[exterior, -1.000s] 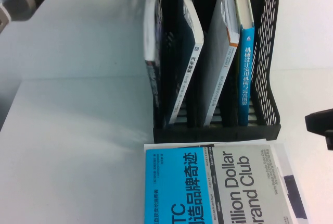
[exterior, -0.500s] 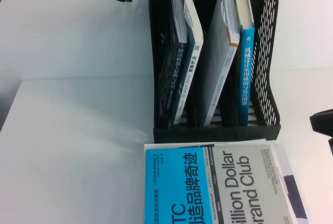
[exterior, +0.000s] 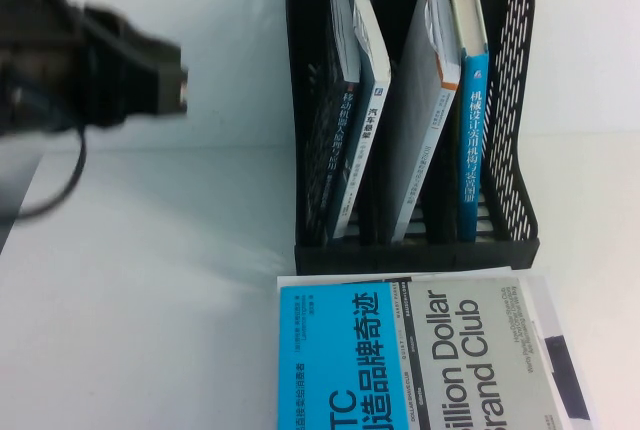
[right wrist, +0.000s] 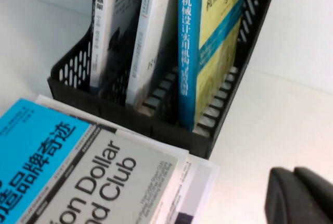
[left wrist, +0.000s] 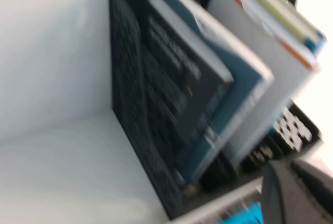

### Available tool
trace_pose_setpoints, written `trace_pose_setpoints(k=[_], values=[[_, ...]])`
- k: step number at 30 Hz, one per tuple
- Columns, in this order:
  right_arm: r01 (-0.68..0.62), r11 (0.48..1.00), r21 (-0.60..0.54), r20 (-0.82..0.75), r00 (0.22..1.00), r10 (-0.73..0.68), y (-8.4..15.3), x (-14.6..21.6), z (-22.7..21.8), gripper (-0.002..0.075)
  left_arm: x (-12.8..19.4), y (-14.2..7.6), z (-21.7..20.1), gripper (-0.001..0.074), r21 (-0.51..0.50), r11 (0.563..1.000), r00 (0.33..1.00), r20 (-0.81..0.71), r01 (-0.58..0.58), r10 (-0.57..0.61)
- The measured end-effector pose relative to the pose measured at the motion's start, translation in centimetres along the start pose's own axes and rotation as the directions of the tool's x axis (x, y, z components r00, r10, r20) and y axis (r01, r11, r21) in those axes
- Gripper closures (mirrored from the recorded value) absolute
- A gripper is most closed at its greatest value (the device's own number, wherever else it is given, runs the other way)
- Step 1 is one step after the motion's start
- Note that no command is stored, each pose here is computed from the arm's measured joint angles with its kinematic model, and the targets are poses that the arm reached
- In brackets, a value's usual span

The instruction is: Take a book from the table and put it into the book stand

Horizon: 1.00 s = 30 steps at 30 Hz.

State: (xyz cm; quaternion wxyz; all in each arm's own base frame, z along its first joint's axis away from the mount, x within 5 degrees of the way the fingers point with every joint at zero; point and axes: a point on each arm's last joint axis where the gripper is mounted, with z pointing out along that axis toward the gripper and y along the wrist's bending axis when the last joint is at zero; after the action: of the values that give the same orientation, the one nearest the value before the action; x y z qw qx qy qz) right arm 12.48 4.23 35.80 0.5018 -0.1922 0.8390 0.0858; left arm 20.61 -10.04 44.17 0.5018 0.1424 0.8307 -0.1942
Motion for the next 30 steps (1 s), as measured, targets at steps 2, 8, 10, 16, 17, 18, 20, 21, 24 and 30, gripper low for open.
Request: trace_pose_setpoints(k=[2, 8, 10, 16, 17, 18, 20, 21, 24, 30], values=[[0.016, 1.0, 0.016, 0.015, 1.0, -0.017, 0.2, 1.4, -0.9, 0.0729, 2.7, -0.1, -0.7, 0.0736, 0.035, 0.999, 0.999, -0.024, 0.035, -0.034], [0.005, 0.999, 0.035, 0.059, 0.998, -0.007, 1.1, 6.8, -2.6, 0.0729, 10.5, -0.2, -2.4, 0.0736, 0.133, 0.987, 0.994, -0.075, 0.085, -0.076], [-0.022, 0.999, 0.037, 0.076, 0.997, 0.019, 1.3, 8.4, -2.9, 0.0729, 12.2, -0.1, -3.0, 0.0736, 0.148, 0.985, 0.995, -0.052, 0.089, -0.082], [-0.043, 0.998, 0.04, 0.102, 0.994, 0.039, 1.8, 11.6, -3.1, 0.0729, 15.1, 0.4, -3.8, 0.0736, 0.145, 0.982, 0.993, -0.006, 0.12, -0.12], [-0.046, 0.998, 0.039, 0.1, 0.994, 0.042, 1.9, 12.0, -3.1, 0.0729, 15.1, 0.4, -3.8, 0.0737, 0.145, 0.983, 0.994, 0.001, 0.11, -0.111], [-0.049, 0.998, 0.036, 0.096, 0.994, 0.045, 1.9, 12.2, -3.1, 0.0729, 15.1, 0.4, -3.9, 0.0737, 0.144, 0.984, 0.994, 0.009, 0.102, -0.104], [-0.056, 0.998, 0.032, 0.075, 0.996, 0.054, 2.0, 12.6, -2.9, 0.0729, 15.1, 0.4, -3.9, 0.0737, 0.146, 0.985, 0.995, 0.011, 0.096, -0.099], [-0.056, 0.998, 0.031, 0.067, 0.996, 0.054, 2.0, 12.8, -2.8, 0.0729, 15.2, 0.4, -3.9, 0.0737, 0.147, 0.984, 0.995, 0.009, 0.099, -0.102], [-0.063, 0.998, 0.028, 0.054, 0.997, 0.061, 2.0, 13.2, -2.5, 0.0729, 15.3, 0.4, -3.9, 0.0737, 0.147, 0.984, 0.995, 0.003, 0.098, -0.099], [-0.064, 0.998, 0.026, 0.05, 0.997, 0.063, 2.0, 13.2, -2.5, 0.0729, 15.4, 0.3, -3.9, 0.0737, 0.152, 0.984, 0.995, -0.008, 0.097, -0.097]])
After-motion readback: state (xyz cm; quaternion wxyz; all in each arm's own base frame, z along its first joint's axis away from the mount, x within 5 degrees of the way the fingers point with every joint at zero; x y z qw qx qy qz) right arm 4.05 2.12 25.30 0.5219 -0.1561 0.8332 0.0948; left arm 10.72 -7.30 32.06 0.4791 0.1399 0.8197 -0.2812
